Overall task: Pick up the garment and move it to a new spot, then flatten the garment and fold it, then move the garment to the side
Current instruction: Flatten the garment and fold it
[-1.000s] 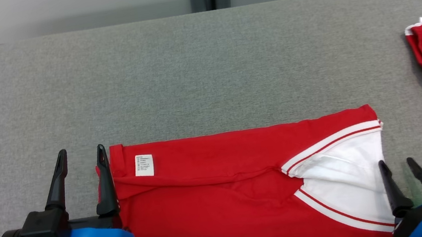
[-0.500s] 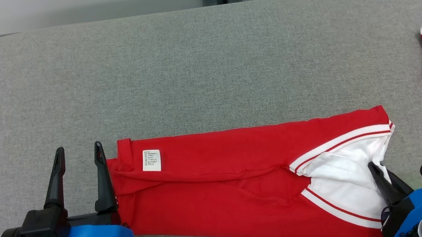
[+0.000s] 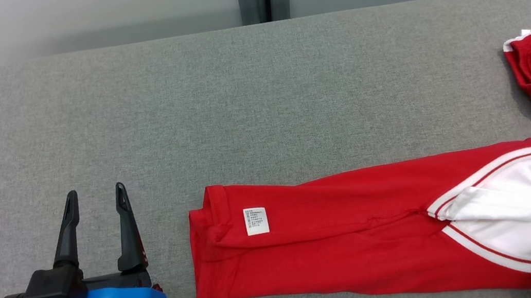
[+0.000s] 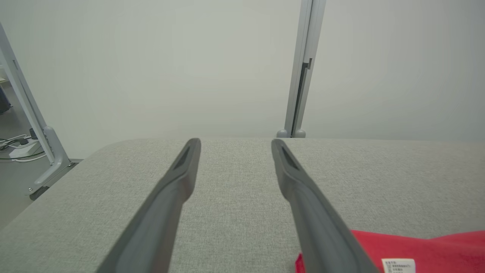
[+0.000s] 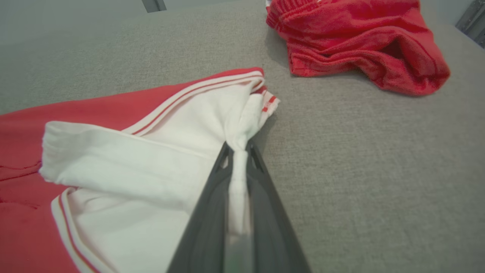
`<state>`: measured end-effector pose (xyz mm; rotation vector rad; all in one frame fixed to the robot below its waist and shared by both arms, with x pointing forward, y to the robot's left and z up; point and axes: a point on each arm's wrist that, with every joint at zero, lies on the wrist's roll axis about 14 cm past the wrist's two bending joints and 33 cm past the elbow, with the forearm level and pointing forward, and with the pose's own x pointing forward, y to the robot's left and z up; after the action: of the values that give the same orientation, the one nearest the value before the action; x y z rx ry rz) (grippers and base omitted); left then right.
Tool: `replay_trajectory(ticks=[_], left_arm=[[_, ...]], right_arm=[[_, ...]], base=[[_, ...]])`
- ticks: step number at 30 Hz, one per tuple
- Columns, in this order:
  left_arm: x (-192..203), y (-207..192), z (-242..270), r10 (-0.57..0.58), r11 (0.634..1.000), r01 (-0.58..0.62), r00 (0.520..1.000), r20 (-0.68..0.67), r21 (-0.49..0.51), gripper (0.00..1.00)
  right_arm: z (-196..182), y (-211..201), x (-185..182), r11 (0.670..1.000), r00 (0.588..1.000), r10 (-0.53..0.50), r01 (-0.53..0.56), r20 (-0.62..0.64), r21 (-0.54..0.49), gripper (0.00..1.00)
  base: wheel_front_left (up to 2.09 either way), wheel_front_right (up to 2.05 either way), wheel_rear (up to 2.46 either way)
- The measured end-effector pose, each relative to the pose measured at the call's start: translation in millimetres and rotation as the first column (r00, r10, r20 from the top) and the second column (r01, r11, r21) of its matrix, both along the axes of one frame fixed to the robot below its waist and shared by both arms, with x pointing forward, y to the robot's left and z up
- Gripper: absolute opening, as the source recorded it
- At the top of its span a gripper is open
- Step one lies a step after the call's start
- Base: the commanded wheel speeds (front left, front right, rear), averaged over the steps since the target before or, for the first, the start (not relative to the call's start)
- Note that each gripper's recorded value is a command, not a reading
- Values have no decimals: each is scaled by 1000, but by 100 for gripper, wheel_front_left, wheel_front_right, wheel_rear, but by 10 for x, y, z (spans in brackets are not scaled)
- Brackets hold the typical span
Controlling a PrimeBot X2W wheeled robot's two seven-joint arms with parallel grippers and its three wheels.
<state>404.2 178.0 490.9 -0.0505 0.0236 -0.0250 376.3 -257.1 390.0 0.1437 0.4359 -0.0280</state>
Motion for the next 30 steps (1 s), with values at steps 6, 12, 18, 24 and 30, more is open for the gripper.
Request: replay_trajectory(ticks=[6, 12, 18, 24, 30], left_arm=[[-19, -39, 34, -12, 1000, 12, 1000, 4, -1, 100], [-34, -36, 71, -12, 1000, 12, 1000, 9, 2, 100], [-77, -1, 83, 2, 1000, -2, 1000, 8, -5, 100], [-112, 31, 42, 14, 1000, -14, 1000, -2, -14, 100], [-120, 40, -41, 19, 1000, -20, 1000, -23, -22, 100]], right_arm=[[483, 131, 239, 994, 992, 93, -87, 88, -68, 0], [1022, 1148, 425, 939, 920, 344, -342, 185, -48, 0], [1163, 2191, 370, 835, 827, 506, -541, 244, 99, 0], [913, 2955, 159, 716, 752, 624, -659, 213, 231, 0], [687, 3159, 140, 681, 737, 644, -674, 205, 287, 0]], base=[[0, 0, 0], [0, 0, 0], [0, 0, 0], [0, 0, 0], [0, 0, 0]])
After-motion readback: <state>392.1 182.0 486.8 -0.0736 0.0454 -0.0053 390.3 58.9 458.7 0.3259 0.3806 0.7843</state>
